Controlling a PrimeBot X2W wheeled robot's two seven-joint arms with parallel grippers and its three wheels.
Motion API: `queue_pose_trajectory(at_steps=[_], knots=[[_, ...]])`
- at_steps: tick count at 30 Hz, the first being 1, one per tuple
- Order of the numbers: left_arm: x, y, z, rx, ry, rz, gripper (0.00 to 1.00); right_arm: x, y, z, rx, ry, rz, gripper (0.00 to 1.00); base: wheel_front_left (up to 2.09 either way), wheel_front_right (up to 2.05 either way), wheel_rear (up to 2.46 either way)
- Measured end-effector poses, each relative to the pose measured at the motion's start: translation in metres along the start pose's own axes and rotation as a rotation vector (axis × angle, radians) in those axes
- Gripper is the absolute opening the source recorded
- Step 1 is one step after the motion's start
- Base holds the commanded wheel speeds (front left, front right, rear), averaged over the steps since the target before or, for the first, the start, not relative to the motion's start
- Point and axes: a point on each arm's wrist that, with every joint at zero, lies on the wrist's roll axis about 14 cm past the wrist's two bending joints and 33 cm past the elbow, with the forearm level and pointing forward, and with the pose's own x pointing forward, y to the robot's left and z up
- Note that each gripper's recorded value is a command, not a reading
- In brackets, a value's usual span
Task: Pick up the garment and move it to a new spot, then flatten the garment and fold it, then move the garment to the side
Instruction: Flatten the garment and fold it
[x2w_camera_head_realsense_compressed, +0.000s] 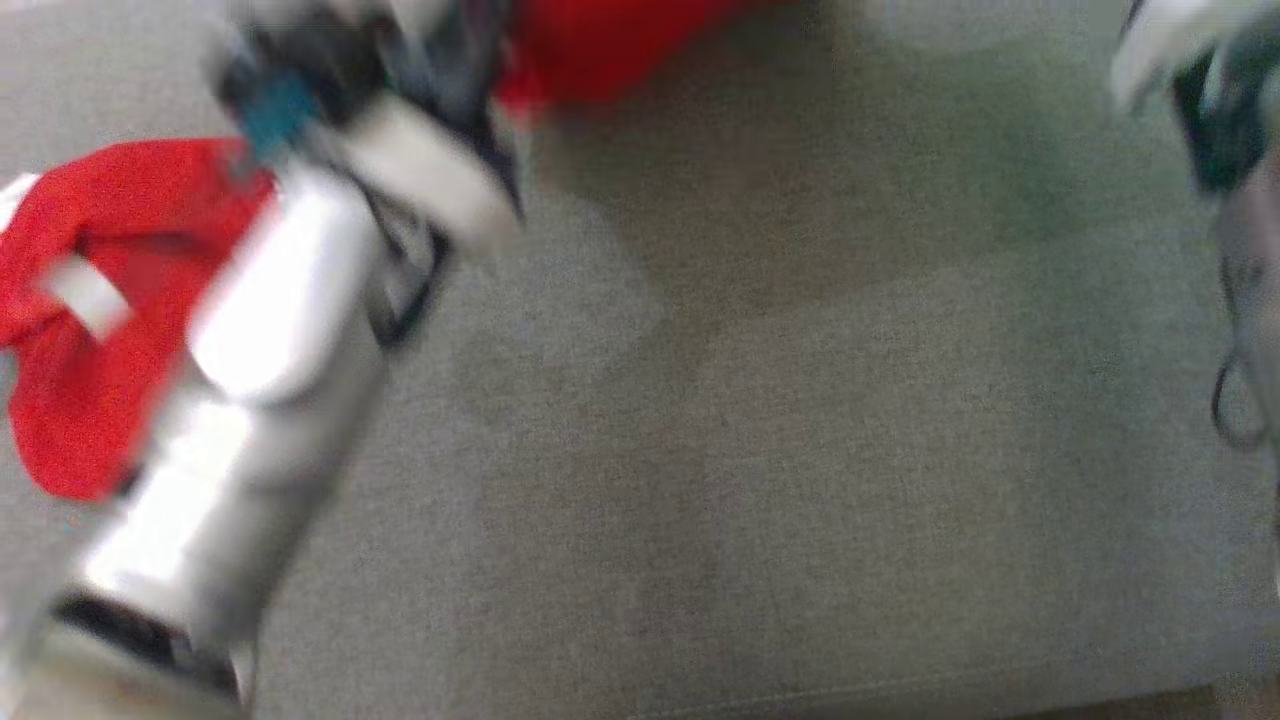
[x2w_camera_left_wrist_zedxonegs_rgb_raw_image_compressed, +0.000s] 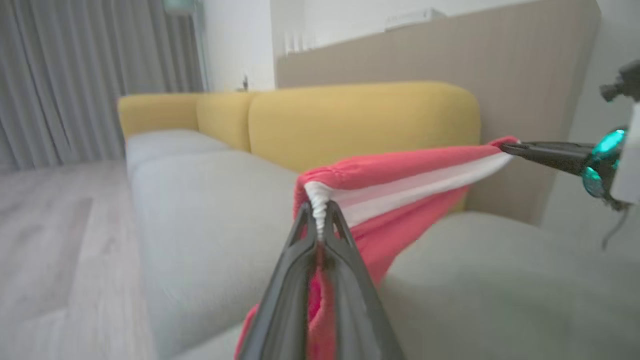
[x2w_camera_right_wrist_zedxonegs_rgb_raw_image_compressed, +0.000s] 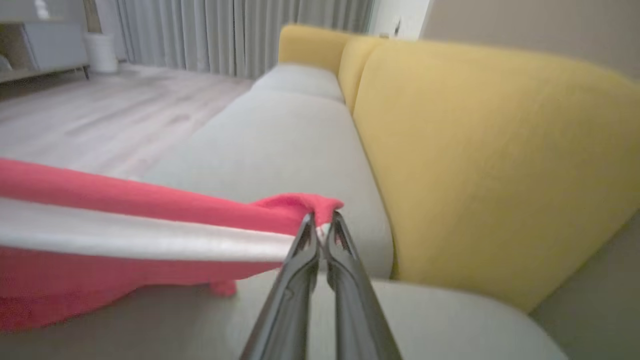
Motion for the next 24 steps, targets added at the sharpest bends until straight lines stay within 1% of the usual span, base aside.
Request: queue_pose_trajectory(at_steps=[3, 6, 7, 9, 11, 14, 21, 24], knots=[[-0.037, -0.035, -0.055, -0.074, 0.123, -0.045, 0.00, -0.027, 0.005, -0.061, -0.008, 0.194, 0.022, 0.00, 0.00, 0.00, 0.00], [-0.074, -0.065, -0.089, -0.145, 0.211, -0.075, 0.00, -0.054, 0.010, -0.099, 0.003, 0.336, 0.044, 0.00, 0.00, 0.00, 0.00], [-0.094, -0.083, -0.099, -0.178, 0.241, -0.095, 0.00, -0.071, 0.006, -0.112, 0.016, 0.401, 0.047, 0.00, 0.00, 0.00, 0.00], [-0.108, -0.099, -0.102, -0.201, 0.252, -0.116, 0.00, -0.087, 0.001, -0.122, 0.017, 0.464, 0.054, 0.00, 0.00, 0.00, 0.00], [-0.119, -0.111, -0.101, -0.199, 0.256, -0.134, 0.00, -0.103, -0.003, -0.129, 0.020, 0.513, 0.066, 0.00, 0.00, 0.00, 0.00], [-0.132, -0.123, -0.096, -0.206, 0.254, -0.136, 0.00, -0.126, -0.007, -0.134, 0.045, 0.558, 0.084, 0.00, 0.00, 0.00, 0.00], [-0.169, -0.167, -0.093, -0.219, 0.291, -0.191, 0.00, -0.183, -0.022, -0.142, 0.094, 0.659, 0.106, 0.00, 0.00, 0.00, 0.00], [-0.180, -0.180, -0.088, -0.232, 0.294, -0.199, 0.00, -0.207, -0.024, -0.149, 0.118, 0.700, 0.119, 0.00, 0.00, 0.00, 0.00]])
